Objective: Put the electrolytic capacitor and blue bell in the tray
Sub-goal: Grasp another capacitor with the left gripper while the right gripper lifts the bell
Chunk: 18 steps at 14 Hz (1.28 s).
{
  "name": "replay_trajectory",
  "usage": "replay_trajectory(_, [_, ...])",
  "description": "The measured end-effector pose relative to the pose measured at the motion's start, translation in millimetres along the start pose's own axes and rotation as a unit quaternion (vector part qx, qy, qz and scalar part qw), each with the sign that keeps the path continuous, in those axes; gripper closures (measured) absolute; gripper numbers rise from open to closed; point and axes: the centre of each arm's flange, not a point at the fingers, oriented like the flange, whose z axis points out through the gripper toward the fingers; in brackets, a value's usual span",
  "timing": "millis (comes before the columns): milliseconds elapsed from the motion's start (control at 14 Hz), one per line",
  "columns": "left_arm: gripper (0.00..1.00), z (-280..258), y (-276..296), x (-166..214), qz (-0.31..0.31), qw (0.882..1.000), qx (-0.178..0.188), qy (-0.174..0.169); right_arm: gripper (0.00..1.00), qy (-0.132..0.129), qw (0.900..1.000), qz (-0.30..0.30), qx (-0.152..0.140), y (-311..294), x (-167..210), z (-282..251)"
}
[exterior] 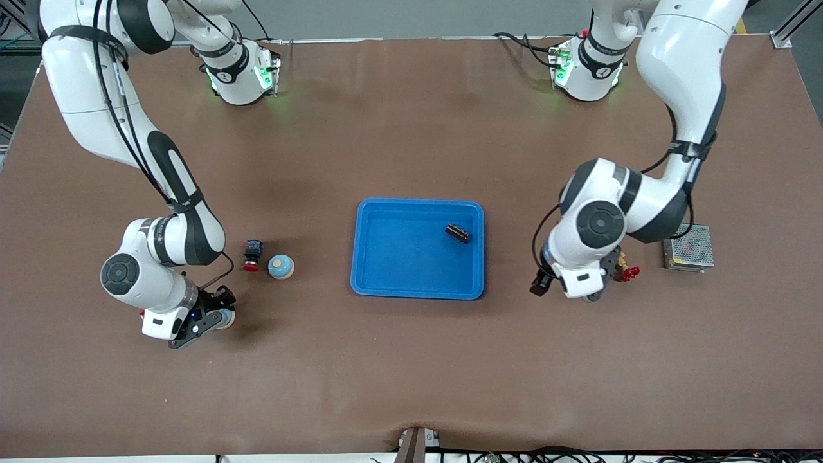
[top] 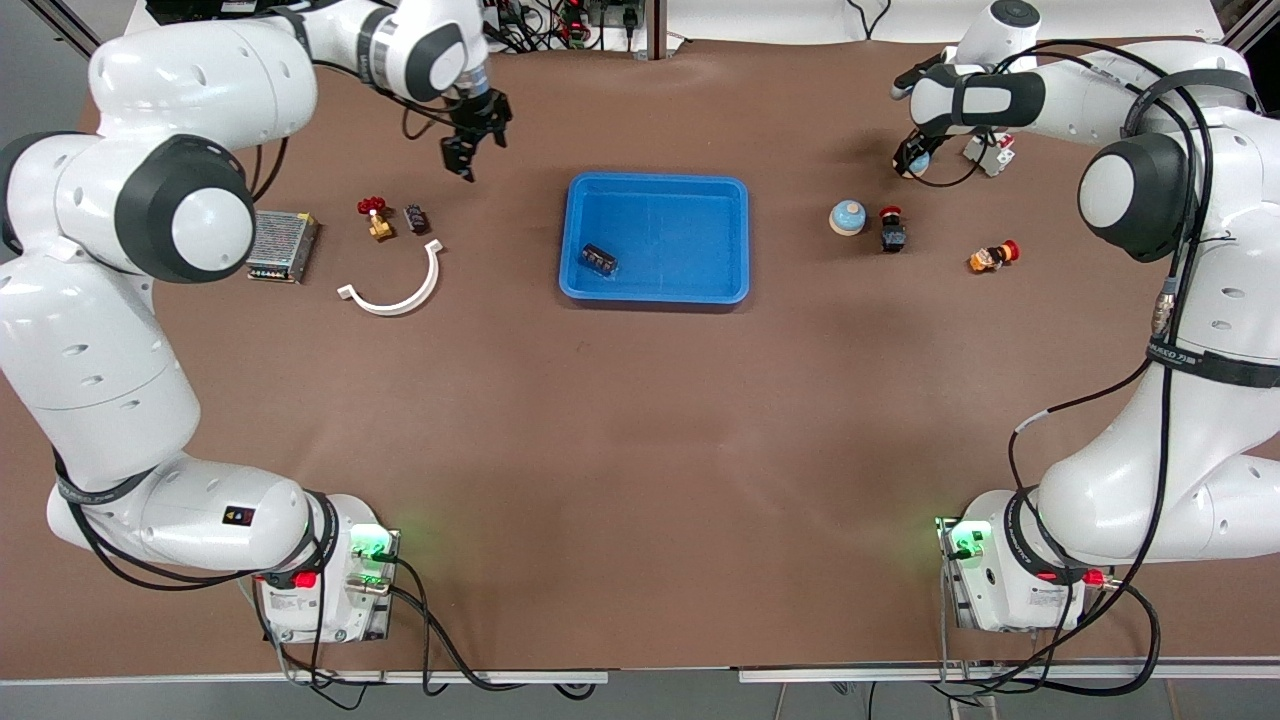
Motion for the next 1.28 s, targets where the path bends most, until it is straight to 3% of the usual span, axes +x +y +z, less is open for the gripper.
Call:
replay_trajectory(356, [0.00, 23.5, -33.0, 72.7, 0.025, 0.999, 0.022, -0.014, 0.30, -0.041, 0.998, 0.052, 0.026, -23.6, 26.2, -43.9])
replay_trajectory(641, [0.00, 48.4, -54.2, 98.9, 0.028, 0.999, 0.022, -0.021, 0.30, -0.049, 0.992, 0.112, 0.031, -58.5, 42.8, -60.3])
replay_trajectory(855, [0.00, 72.3, -70.1, 108.1, 0.035, 0.999, 0.019, -0.026, 0.30, -0.057, 0.983, 0.168, 0.044, -93.3, 55.7, -68.2])
replay_trajectory(1140, [0.03, 90.4, -78.8, 108.9, 0.049, 0.998, 0.029, -0.022, 0.30, -0.061, 0.966, 0.247, 0.039, -162.5, 79.3, -88.1])
replay_trajectory(1283, [0.15, 98.6, -79.3, 108.7, 0.062, 0.997, 0.034, -0.011, 0.30, -0.063, 0.958, 0.276, 0.035, -201.5, 89.4, -90.1])
